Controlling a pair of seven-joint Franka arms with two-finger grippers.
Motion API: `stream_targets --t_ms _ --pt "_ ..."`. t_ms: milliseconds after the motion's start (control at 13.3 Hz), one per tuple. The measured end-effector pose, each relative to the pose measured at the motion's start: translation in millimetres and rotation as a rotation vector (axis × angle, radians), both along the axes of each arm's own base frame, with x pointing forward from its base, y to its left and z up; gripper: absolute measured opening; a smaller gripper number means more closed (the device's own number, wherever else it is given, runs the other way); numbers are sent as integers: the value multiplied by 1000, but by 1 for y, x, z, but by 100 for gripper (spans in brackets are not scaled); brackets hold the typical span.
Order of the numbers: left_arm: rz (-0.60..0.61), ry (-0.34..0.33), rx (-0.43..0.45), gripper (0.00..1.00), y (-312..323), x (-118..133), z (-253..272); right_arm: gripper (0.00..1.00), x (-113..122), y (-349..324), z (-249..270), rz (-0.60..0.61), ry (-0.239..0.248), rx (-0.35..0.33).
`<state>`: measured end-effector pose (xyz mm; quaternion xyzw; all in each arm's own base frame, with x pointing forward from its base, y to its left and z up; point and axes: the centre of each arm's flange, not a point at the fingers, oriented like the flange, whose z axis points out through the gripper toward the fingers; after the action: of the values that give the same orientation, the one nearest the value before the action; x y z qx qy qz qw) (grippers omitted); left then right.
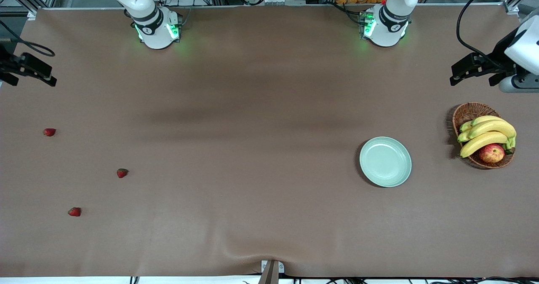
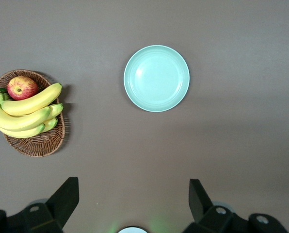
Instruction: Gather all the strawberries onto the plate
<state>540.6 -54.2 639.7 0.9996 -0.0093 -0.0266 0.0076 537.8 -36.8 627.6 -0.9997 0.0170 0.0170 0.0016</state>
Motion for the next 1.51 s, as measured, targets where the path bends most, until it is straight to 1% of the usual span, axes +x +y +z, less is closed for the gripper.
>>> stream_targets --t_ms 151,377,602,753,904,979,1130,1355,1506 --pt "1 7 0 100 1 2 -4 100 27 -3 -43 -3 28 0" --pt "5 10 0 100 3 2 -4 100 73 -9 -135 -10 66 -2" --pt "6 16 1 100 3 4 -7 100 104 -19 -222 -21 92 -6" --pt "7 20 1 100 4 5 -9 100 115 -36 -271 -44 101 -7" --pt "7 23 1 100 4 6 -11 100 125 -43 -311 -52 86 -11" --pt "7 24 1 100 4 6 -12 100 128 -43 -330 -54 82 -12" --pt "7 27 1 100 4 7 -13 100 131 -44 -365 -78 91 -15" --pt "7 32 1 100 4 7 -15 100 131 -43 -399 -135 108 -19" --pt "7 32 1 100 4 7 -16 100 132 -42 -413 -152 99 -21"
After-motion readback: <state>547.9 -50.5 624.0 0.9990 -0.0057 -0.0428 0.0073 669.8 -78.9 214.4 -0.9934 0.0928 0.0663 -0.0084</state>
